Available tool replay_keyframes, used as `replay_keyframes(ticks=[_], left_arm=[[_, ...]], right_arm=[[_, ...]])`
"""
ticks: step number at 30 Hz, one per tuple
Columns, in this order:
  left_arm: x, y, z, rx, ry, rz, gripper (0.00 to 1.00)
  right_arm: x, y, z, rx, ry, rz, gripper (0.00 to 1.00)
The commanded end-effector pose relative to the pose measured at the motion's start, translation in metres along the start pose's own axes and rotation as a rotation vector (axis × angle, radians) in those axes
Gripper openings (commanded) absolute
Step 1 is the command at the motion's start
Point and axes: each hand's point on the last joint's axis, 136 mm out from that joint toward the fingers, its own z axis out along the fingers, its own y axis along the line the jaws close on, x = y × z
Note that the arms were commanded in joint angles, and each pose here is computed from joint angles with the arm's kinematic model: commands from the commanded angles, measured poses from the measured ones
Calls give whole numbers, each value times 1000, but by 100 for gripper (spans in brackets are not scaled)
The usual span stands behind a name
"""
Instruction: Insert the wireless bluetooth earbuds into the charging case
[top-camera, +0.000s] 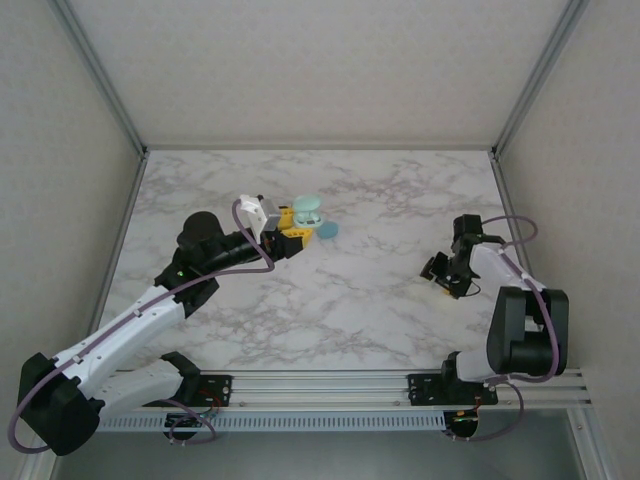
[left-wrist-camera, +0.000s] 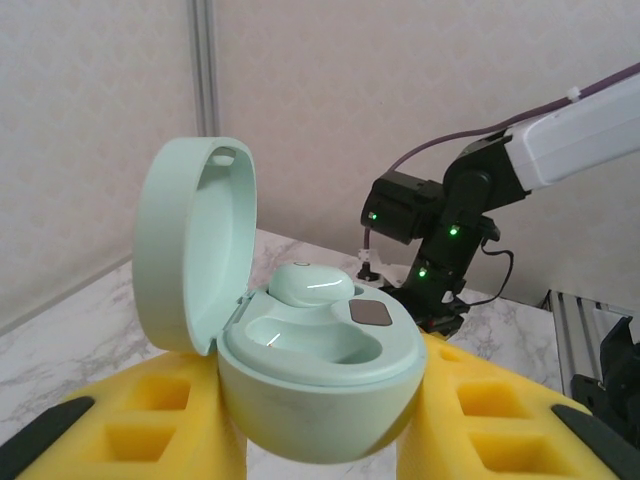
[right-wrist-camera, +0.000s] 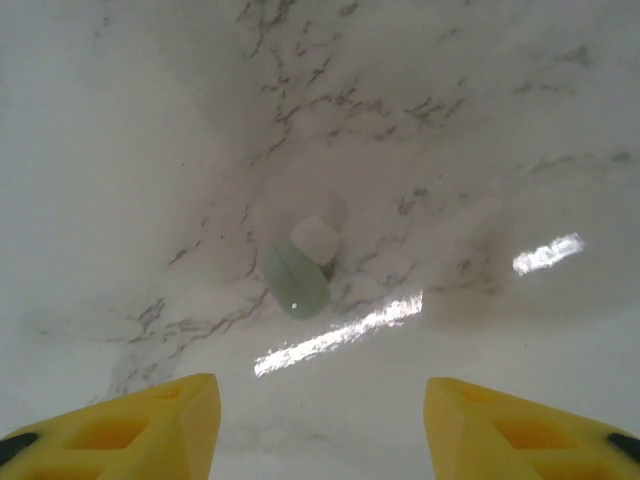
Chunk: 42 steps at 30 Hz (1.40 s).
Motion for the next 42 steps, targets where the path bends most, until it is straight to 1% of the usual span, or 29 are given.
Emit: replay_keyframes(ticks=[1, 5, 7, 12, 14, 16, 18, 19, 20, 26, 32, 39, 42], left_arm=[[-16, -4, 0, 8, -34, 32, 21], [-15, -3, 0, 4, -30, 30, 21], [-14, -3, 0, 1, -27, 29, 21], [-13, -2, -1, -5, -23, 30, 21], [-13, -2, -1, -8, -21, 30, 21], [-12, -1, 0, -9, -18, 31, 21], [-12, -1, 1, -6, -17, 28, 21], [-12, -1, 1, -5, -18, 28, 21], [-12, -1, 2, -5, -16, 27, 21], [-11, 0, 1, -12, -17, 29, 21], [-11, 2, -2, -31, -19, 36, 21], [-14, 1, -4, -33, -27, 40, 20], [-14, 0, -5, -34, -26, 40, 20]], right_arm=[[-20, 6, 0, 0, -38, -44, 56], [-26, 13, 9, -17, -9, -54, 51], [-28, 14, 14, -18, 7, -57, 45], [-28, 9, 22, 24, 38, -62, 41], [-27, 10, 23, 22, 43, -70, 38], [-25, 12, 23, 23, 52, -86, 30], [-22, 14, 24, 28, 60, -96, 28], [-21, 16, 24, 25, 64, -107, 25], [-19, 18, 24, 24, 68, -114, 24], [-4, 38, 20, 0, 87, -170, 24], [28, 84, 22, -79, 142, -264, 24], [54, 119, 36, -39, 197, -402, 26], [63, 135, 40, -41, 220, -499, 26]])
